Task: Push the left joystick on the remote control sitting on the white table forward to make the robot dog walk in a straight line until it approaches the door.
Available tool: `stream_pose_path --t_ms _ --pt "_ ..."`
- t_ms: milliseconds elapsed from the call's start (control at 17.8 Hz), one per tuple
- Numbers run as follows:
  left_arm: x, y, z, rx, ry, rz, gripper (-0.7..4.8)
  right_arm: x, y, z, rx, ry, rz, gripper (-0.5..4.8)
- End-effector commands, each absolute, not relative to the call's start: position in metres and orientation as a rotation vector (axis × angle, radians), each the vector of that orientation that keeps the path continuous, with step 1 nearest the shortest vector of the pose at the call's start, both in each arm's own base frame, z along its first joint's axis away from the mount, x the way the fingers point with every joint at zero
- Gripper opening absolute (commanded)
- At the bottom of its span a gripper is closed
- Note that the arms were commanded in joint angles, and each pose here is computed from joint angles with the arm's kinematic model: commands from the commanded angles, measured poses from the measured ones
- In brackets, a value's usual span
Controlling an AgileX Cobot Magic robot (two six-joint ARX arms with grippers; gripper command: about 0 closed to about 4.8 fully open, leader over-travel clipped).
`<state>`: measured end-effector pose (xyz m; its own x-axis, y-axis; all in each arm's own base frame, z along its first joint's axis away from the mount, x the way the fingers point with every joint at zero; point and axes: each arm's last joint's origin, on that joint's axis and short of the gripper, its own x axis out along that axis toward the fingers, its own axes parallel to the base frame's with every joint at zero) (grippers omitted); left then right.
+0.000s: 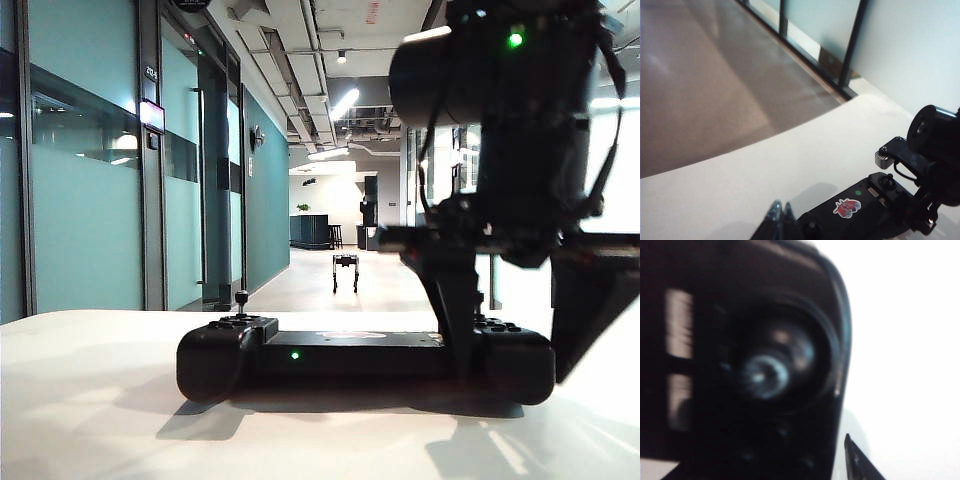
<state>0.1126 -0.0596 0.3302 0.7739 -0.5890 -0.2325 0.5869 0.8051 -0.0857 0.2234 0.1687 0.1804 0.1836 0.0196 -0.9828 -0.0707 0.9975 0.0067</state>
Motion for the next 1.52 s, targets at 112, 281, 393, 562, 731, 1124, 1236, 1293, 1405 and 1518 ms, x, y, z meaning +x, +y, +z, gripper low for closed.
stream_pose_path --t_ms 112,281,393,562,731,1124,1236,1293,1405,1518 --pt "0.098 -0.052 0.331 -0.004 0.26 -0.608 -0.05 0.221 0.169 0.212 -0.03 1.328 0.104 3.46" --pt "0.092 -0.049 0.331 -0.005 0.258 -0.608 -0.05 0.211 0.162 0.242 0.001 1.287 0.132 3.44" --pt "0.088 -0.047 0.331 -0.004 0.256 -0.608 -0.05 0.203 0.156 0.266 0.008 1.258 0.184 1.09" --pt "0.082 -0.044 0.325 -0.002 0.239 -0.61 -0.05 0.188 0.145 0.292 -0.067 1.156 0.307 -0.01" --pt "0.073 -0.04 0.311 -0.005 0.213 -0.611 -0.05 0.178 0.137 0.309 -0.108 1.017 0.389 -0.01" --pt "0.056 -0.031 0.267 -0.017 0.111 -0.565 -0.05 0.143 0.109 0.314 -0.023 0.527 0.531 -0.01" --pt "0.056 -0.029 0.257 -0.024 0.061 -0.539 -0.05 0.139 0.106 0.313 -0.022 0.523 0.531 -0.01" --pt "0.056 -0.029 0.252 -0.028 0.04 -0.521 -0.05 0.139 0.106 0.313 -0.021 0.522 0.532 -0.01" --pt "0.059 -0.029 0.244 -0.037 -0.001 -0.482 -0.05 0.139 0.106 0.313 -0.022 0.524 0.531 -0.01" --pt "0.063 -0.031 0.236 -0.036 -0.004 -0.477 -0.05 0.139 0.106 0.313 -0.022 0.524 0.531 -0.01"
